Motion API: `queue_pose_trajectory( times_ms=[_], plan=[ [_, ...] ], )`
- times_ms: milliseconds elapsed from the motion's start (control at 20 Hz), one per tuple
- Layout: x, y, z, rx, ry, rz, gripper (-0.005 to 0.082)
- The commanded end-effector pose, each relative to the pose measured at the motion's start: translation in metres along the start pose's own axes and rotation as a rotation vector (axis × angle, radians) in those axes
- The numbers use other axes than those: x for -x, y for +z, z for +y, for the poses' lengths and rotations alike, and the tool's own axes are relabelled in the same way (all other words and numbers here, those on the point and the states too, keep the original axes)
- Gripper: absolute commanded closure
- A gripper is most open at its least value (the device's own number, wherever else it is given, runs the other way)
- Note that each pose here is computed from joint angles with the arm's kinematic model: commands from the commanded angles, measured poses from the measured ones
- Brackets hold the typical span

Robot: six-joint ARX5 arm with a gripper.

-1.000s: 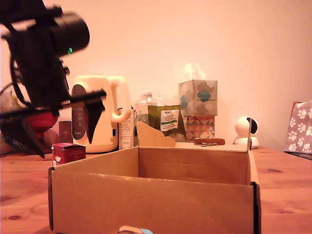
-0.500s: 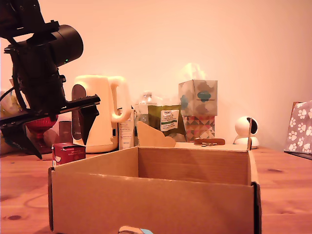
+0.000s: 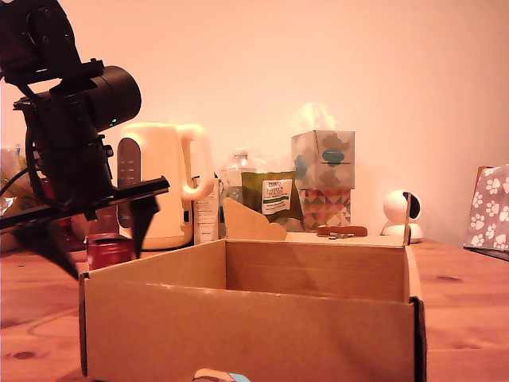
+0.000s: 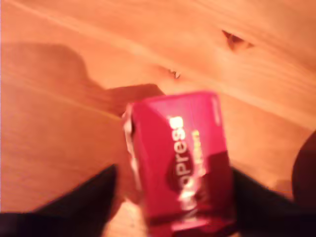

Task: Pick the red carton of coffee filters and place it in the cardboard box

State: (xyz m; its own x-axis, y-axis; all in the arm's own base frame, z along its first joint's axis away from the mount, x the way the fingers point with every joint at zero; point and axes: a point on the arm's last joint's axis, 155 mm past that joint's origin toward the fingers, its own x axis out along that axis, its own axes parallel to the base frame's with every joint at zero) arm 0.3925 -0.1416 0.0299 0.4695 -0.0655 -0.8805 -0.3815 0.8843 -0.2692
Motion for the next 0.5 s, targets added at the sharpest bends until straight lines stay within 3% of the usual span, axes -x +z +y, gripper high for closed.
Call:
queue_pose_trajectory(
  times_ms=[0,50,200,450],
  plan=[
    [-0.002,-0.003,0.000,-0.021,0.000,0.014,0.0536],
    [-0.001,-0.004,-0.002,-0.029,-0.006,0.016,0.0550],
    [0.016,-0.007,-0.001,-0.141,-0.008,0.039,0.0554],
    [0.077,0.011,-0.009,-0.322,-0.077,-0.047,0.0554]
  ],
)
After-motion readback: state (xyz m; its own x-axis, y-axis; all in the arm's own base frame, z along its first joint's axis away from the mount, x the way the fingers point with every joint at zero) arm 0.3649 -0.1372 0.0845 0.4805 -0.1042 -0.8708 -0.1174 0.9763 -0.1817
